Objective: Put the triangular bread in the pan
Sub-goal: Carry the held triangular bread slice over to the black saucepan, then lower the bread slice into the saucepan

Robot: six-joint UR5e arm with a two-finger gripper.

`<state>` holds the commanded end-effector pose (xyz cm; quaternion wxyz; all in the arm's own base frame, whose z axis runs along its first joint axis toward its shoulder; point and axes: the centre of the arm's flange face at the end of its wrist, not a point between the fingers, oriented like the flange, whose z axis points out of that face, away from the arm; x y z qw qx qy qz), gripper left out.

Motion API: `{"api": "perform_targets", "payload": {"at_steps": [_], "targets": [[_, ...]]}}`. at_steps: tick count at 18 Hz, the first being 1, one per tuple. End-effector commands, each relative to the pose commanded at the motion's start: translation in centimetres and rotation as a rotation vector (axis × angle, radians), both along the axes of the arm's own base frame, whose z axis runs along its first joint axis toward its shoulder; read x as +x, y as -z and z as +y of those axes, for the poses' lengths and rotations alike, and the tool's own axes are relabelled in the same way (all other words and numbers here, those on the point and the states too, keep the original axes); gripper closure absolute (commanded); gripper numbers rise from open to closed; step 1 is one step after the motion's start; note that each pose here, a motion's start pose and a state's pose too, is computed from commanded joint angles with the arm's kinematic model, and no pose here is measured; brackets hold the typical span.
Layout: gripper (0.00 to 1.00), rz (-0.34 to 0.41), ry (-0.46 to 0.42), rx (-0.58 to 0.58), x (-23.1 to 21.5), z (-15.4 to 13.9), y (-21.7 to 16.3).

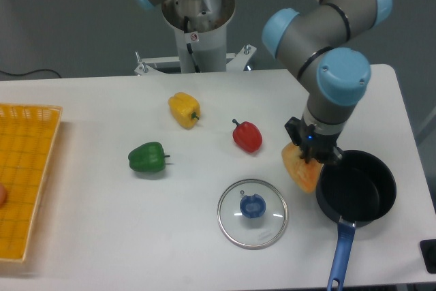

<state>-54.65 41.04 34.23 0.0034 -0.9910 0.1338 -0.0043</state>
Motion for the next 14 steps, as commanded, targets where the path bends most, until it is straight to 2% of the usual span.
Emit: {"api": "perform_targets", "payload": {"at_steps": [9,14], "targets": [[0.86,0.003,0.068,-0.001,-3.0,-2.2,1.0],[0.86,0.046,0.100,0.016,-4.2,-2.2,1.3]]}}
